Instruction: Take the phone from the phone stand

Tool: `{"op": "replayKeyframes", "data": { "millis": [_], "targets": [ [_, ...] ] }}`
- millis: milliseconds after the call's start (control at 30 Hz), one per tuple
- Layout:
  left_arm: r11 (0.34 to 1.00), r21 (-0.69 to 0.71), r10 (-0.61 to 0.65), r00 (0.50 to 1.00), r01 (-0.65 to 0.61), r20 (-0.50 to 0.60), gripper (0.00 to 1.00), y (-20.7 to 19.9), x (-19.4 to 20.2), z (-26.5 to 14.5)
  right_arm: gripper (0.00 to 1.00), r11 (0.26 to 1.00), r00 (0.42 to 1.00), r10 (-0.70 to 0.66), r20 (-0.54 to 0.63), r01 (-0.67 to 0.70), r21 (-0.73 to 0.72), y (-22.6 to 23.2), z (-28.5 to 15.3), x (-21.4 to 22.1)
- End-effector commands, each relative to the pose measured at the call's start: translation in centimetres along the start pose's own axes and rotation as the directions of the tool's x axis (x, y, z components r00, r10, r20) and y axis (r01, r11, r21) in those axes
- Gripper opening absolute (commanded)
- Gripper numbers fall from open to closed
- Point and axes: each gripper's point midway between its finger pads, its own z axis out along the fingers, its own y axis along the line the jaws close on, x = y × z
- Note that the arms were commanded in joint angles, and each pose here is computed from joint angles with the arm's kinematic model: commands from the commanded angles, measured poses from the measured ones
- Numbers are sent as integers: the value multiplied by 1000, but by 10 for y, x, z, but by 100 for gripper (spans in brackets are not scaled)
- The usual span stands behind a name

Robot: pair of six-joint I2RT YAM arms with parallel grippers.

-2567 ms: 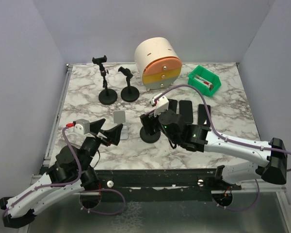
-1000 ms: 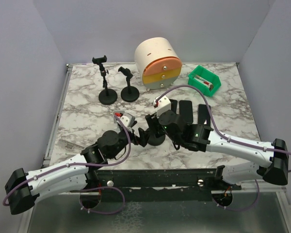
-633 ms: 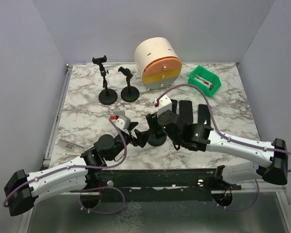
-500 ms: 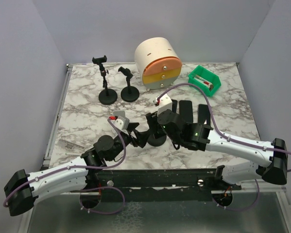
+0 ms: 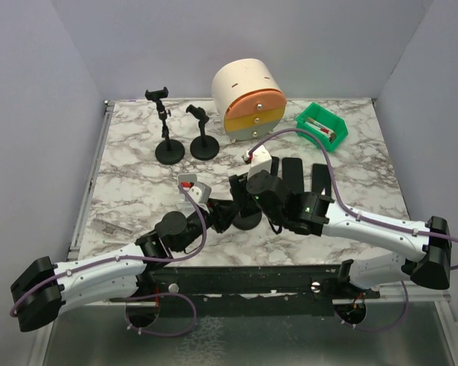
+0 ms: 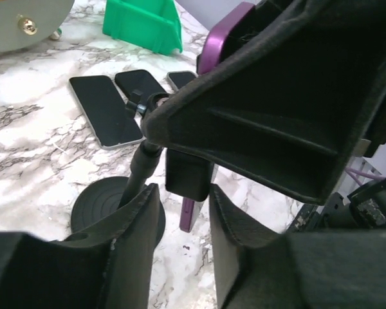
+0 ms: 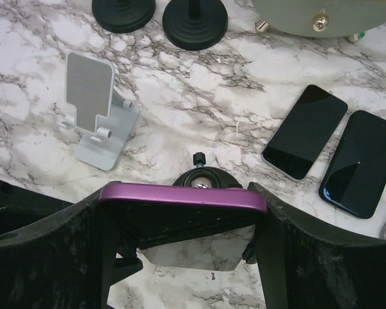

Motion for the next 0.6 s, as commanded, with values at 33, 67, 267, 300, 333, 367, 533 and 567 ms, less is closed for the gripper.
{"op": "replayKeyframes", "data": {
  "millis": [33,67,267,300,333,367,533,567],
  "targets": [
    [999,-11,-31,993,32,112,29,-1,-27,-1,0,997,999,54,3,-53,-58,11,-5,-10],
    [999,-11,-34,992,36,121,26,0,-29,-1,0,996,999,53,-4,-53,-67,12,-6,-9],
    [995,-41,-83,985,90,150,0,15,-33,-5,0,985,998,48,-36,-53,-162,21,-15,3],
    [993,-38,-101,984,108,149,0,18,-32,-5,0,983,998,47,-42,-54,-176,22,-17,4],
    [992,-32,-118,982,124,149,0,19,-32,-6,0,980,998,47,-46,-55,-189,23,-19,6],
    [990,-25,-133,980,138,149,0,20,-32,-6,0,977,997,52,-50,-61,-202,24,-20,7],
    [984,3,-176,975,177,139,0,21,-30,-6,0,959,995,81,-50,-92,-270,28,-26,9],
    [983,9,-181,974,182,135,0,20,-30,-5,0,956,995,88,-45,-97,-278,27,-27,8]
  ]
}}
